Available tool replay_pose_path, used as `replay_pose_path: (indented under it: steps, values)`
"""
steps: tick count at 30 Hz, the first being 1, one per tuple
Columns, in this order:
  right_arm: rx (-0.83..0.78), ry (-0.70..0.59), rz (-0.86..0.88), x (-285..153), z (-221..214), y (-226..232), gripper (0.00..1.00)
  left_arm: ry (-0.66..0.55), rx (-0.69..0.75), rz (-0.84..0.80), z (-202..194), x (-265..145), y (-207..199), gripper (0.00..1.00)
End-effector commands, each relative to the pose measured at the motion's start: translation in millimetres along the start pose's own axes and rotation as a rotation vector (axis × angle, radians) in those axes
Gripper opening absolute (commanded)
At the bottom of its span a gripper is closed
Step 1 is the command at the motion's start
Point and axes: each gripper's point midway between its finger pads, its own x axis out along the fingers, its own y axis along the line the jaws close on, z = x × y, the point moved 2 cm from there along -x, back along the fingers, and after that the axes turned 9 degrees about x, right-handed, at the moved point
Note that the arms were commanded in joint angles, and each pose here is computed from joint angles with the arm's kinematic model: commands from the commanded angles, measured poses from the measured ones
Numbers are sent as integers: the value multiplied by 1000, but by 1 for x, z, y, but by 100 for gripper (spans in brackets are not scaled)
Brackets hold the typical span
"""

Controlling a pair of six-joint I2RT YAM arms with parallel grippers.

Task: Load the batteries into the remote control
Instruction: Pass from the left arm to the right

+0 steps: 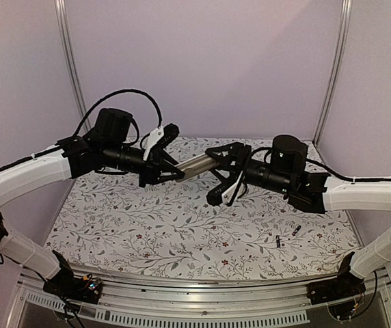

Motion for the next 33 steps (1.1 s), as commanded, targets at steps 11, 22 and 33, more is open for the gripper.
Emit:
replay_pose_path:
  steps: [11, 22, 33]
  values:
    - [-73, 98, -17, 6, -14, 5, 69, -4, -14, -39, 4, 3, 1, 0]
    - [-87, 80, -7, 9, -12, 9, 43, 4, -15, -34, 2, 4, 2, 0]
    - [319, 129, 144, 10, -14, 12, 31, 32, 34, 156, 4, -10, 25, 100]
